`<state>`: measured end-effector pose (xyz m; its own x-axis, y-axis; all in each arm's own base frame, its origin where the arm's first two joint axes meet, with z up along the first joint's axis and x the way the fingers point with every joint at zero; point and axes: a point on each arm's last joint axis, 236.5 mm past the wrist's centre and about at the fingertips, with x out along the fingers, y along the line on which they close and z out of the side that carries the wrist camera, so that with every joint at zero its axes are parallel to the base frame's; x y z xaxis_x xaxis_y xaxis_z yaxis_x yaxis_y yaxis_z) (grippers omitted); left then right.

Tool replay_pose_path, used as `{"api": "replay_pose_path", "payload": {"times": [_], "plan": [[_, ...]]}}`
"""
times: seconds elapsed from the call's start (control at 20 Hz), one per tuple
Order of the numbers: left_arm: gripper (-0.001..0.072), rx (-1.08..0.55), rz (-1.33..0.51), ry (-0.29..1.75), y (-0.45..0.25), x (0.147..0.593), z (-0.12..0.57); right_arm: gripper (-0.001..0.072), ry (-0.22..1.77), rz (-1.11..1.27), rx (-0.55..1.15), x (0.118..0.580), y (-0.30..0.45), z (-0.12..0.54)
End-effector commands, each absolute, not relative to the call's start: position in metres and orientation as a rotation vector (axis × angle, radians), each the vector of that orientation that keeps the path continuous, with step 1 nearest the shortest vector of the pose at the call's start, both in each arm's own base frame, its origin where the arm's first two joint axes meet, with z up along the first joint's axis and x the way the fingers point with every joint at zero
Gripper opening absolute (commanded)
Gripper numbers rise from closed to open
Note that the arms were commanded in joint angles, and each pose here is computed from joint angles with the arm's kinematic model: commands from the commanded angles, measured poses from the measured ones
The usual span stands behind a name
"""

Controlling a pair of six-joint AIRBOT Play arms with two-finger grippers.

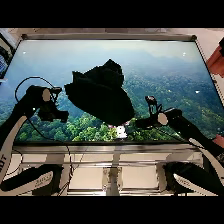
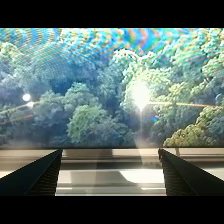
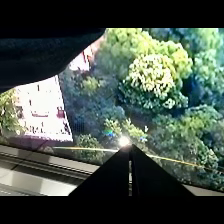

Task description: Fold the clothes and pants, and hang the long-sleeved shirts on hangers.

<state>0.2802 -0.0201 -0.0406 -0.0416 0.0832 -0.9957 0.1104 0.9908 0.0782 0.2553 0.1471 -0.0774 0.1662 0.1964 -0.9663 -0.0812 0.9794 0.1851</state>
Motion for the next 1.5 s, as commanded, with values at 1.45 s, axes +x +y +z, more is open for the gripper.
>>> {"api": "replay_pose_path", "payload": {"times": [1.45], "plan": [[0.0598,-0.005,-0.149,0.953,-0.073,0.454,0.006,0.0034,1.258,0.274,0.057,0.282,0.156,-0.069]]}}
